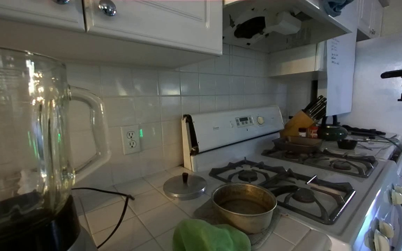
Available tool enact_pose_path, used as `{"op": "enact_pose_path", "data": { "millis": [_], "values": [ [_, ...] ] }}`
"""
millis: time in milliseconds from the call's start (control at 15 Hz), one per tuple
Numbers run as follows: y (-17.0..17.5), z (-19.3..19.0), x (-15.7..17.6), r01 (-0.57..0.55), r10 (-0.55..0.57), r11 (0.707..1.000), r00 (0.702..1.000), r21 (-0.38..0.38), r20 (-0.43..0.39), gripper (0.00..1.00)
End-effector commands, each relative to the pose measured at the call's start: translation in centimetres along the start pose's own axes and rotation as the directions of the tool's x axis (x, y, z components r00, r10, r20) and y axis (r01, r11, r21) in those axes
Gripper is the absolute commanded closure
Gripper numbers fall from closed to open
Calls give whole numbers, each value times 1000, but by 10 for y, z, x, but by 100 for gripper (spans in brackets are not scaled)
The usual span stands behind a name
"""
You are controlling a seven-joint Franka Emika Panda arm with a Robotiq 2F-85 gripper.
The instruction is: Use the blue towel to wipe the hood above the stove then place it on the left side of the counter.
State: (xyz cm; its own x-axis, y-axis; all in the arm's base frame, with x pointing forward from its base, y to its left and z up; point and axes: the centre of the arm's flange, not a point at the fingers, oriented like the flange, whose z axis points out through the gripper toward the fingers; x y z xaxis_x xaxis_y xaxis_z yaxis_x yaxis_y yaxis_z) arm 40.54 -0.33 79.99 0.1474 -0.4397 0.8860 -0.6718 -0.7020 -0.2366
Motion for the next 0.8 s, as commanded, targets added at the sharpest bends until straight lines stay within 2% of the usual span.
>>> {"op": "enact_pose_path", "data": {
  "millis": [0, 200, 400, 733],
  "values": [
    [-15, 7, 7, -78, 78, 996, 997, -50, -4, 97],
    [-29, 2, -7, -65, 66, 997, 997, -33, 29, 97],
    [-44, -6, -20, -11, 7, 999, 996, 45, 88, 97],
    [-54, -14, -24, 41, -59, 991, 988, 125, 142, 97]
  ]
}}
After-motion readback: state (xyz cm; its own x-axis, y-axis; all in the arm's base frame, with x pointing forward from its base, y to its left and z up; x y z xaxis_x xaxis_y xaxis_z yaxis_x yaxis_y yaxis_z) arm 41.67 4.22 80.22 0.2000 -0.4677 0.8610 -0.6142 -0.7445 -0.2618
